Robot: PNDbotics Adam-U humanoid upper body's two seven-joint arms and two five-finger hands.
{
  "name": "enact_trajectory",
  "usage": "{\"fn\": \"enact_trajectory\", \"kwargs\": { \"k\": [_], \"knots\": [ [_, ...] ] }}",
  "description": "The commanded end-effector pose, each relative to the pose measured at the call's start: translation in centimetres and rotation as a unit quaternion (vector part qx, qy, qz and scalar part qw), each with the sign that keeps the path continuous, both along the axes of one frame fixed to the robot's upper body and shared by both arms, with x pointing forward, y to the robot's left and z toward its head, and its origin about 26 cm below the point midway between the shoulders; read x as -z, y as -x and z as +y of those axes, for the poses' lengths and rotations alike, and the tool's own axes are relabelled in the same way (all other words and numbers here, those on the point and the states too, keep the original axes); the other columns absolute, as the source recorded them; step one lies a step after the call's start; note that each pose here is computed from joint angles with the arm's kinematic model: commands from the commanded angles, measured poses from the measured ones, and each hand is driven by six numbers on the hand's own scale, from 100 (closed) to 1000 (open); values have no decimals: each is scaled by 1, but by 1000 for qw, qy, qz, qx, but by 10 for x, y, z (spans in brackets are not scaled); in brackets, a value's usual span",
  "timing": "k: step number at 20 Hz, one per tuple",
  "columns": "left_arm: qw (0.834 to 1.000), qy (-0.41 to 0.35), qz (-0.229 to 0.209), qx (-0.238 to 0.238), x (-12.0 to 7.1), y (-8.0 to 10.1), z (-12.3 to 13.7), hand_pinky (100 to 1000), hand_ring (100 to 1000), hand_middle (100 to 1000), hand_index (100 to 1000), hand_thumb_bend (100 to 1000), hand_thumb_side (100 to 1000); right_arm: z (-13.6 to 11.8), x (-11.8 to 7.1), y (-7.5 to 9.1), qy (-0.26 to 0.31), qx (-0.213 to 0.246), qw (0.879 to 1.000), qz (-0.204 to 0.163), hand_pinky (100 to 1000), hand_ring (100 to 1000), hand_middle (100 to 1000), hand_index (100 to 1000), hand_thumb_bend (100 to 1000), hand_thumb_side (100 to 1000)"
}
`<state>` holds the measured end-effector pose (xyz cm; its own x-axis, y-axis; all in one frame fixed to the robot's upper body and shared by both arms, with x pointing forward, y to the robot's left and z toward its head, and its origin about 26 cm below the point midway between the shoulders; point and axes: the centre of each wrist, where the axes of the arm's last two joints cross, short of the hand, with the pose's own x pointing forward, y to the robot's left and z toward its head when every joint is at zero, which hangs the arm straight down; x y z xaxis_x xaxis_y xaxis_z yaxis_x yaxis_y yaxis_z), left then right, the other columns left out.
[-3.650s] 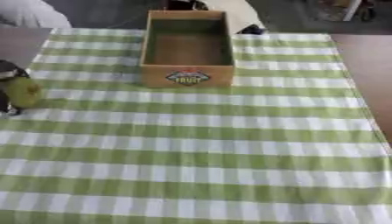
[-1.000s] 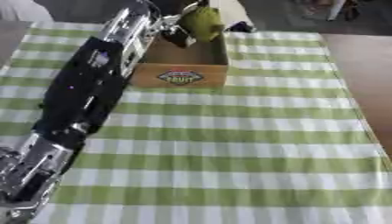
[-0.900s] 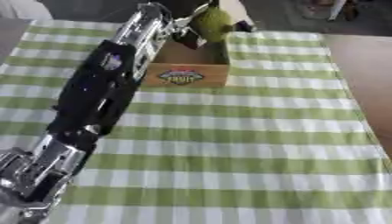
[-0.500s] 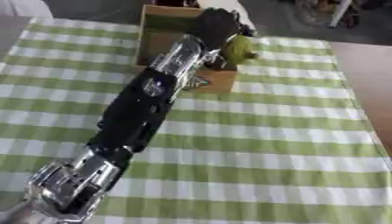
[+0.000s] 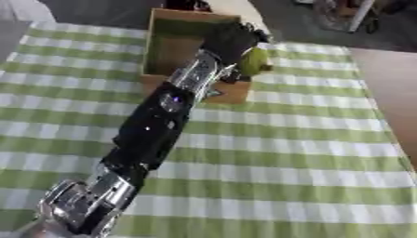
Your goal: Pick up objects on the table and place them in the box.
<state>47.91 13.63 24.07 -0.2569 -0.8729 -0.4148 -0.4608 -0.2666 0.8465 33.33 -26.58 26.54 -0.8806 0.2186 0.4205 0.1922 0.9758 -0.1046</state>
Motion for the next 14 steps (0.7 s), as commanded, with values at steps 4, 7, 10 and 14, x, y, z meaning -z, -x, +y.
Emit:
{"fn": "enact_trajectory", "kwargs": {
  "k": [4,7,10,14],
  "knots": [
    [999,35,-24,14,-12,2,2,339,401,380,512,169,100,-4,-7,3,2,3,1000,-12,926,759,641,829,100,587],
    [996,59,-49,35,-33,9,3,327,385,372,502,129,100,-5,-6,3,3,6,1000,-10,927,759,641,829,100,587],
    [993,82,-72,52,-58,19,4,320,374,369,500,100,100,-5,-6,4,5,6,1000,-10,927,759,641,829,100,588],
    [989,104,-87,61,-82,28,7,322,368,369,500,100,100,-5,-6,4,6,6,1000,-9,927,759,641,829,100,588]
  ]
}}
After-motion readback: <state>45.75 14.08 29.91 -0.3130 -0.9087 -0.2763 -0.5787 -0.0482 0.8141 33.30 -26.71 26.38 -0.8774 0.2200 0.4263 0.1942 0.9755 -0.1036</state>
